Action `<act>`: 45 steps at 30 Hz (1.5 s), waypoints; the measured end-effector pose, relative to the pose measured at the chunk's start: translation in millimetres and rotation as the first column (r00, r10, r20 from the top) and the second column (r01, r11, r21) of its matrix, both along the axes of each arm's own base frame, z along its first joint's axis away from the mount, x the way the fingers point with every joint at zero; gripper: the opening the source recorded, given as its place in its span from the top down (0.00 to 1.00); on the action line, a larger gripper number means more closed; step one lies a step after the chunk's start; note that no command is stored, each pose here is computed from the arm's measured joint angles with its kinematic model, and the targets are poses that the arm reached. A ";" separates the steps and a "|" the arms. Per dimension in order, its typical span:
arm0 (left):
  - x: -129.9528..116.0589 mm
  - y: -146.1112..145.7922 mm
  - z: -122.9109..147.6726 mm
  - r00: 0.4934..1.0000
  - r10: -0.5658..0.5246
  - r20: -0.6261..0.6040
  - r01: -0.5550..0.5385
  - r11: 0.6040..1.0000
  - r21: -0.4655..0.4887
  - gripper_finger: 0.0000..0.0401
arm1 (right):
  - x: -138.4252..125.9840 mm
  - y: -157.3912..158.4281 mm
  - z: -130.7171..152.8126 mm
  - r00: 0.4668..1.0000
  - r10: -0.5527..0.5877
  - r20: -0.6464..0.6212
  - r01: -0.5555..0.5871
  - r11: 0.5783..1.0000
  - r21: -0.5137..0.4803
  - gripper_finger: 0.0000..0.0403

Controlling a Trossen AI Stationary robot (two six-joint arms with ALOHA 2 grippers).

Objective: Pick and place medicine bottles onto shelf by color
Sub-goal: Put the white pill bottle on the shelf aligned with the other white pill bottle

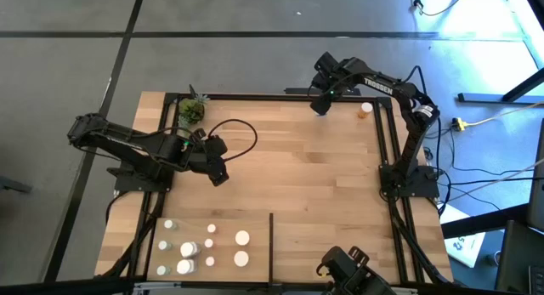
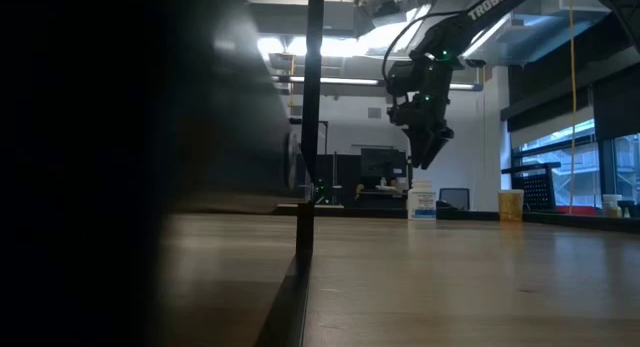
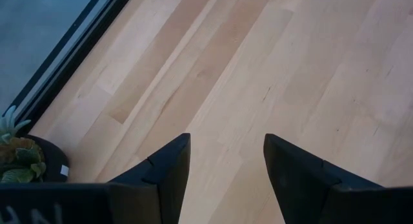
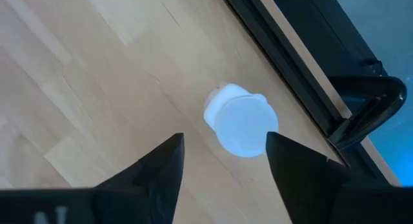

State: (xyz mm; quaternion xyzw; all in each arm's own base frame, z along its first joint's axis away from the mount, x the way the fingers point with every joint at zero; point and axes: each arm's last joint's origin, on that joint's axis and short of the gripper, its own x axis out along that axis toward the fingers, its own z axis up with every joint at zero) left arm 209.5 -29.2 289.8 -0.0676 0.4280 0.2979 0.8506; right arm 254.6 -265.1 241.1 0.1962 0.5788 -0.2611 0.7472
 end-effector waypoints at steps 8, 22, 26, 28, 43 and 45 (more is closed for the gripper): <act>0.0 0.0 0.1 1.000 0.000 0.000 0.000 1.000 0.000 0.53 | -0.2 -0.3 0.0 1.000 -0.002 -0.004 0.002 1.000 -0.006 0.51; -0.8 0.2 -0.2 1.000 0.000 -0.009 0.000 1.000 0.002 0.53 | 2.6 -3.3 -10.9 0.999 -0.050 -0.020 0.050 0.999 0.022 0.36; -0.8 0.1 -0.2 1.000 0.000 -0.009 0.000 1.000 0.002 0.53 | 5.5 -6.4 -19.5 0.997 -0.066 -0.028 0.067 0.997 0.032 0.35; -0.7 0.1 -0.2 1.000 0.000 -0.008 0.000 1.000 0.002 0.53 | 6.5 -7.7 -20.2 0.998 -0.061 -0.022 0.061 0.998 0.022 0.35; -0.7 0.1 -0.2 1.000 0.000 -0.008 0.000 1.000 0.002 0.53 | 6.8 -10.8 -20.5 0.995 -0.081 -0.053 0.079 0.996 -0.044 0.35; -0.7 0.1 -0.2 1.000 0.000 -0.008 0.000 1.000 0.002 0.53 | 6.8 -10.7 -20.5 0.995 -0.081 -0.054 0.079 0.996 -0.043 0.35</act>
